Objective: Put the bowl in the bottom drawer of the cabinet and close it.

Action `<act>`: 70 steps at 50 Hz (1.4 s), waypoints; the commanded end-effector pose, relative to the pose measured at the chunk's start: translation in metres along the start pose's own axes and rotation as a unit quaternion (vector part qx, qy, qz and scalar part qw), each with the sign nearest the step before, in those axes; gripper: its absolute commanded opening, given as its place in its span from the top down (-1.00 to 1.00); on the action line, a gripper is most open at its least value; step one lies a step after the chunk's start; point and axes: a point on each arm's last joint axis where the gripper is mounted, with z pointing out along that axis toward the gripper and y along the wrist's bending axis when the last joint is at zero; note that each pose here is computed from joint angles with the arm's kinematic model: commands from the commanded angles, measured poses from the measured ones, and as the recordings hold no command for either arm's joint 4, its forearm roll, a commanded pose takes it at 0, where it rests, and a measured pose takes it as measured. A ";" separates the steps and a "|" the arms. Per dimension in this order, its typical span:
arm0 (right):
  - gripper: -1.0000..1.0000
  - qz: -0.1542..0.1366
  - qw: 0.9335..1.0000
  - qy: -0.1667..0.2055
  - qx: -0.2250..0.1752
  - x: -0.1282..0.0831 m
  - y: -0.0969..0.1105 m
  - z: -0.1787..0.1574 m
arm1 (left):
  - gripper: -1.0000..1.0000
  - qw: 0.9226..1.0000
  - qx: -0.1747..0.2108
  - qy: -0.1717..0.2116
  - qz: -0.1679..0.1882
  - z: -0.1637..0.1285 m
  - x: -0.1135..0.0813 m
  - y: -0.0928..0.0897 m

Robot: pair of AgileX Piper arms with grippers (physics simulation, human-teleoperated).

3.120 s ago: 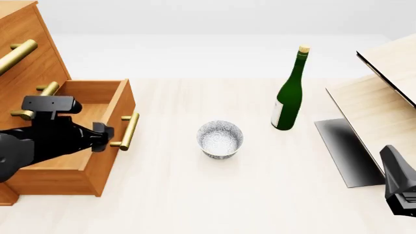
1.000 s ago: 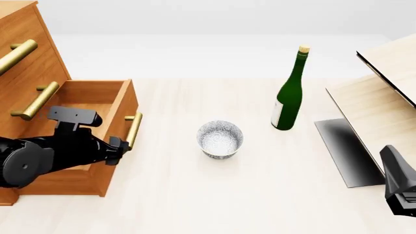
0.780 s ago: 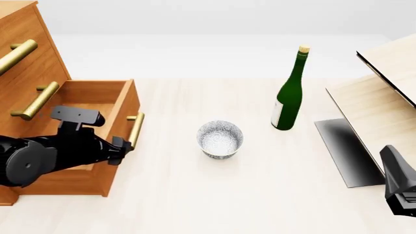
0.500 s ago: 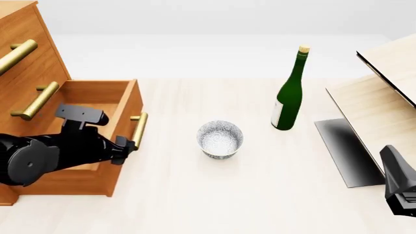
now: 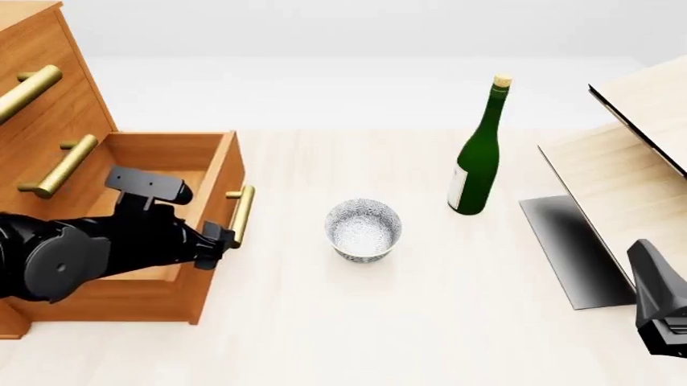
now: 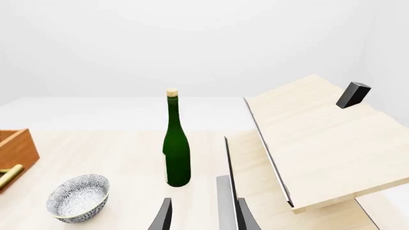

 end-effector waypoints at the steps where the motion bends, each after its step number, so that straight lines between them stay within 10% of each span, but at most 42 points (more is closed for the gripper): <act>1: -1.00 0.000 1.000 0.000 0.000 0.000 0.000 0.000 | -1.00 1.000 0.004 -0.004 0.011 -0.015 -0.007 -0.002; 70: -1.00 0.000 1.000 0.000 0.000 0.000 0.000 0.000 | -1.00 0.999 0.002 -0.041 0.029 -0.056 -0.011 -0.001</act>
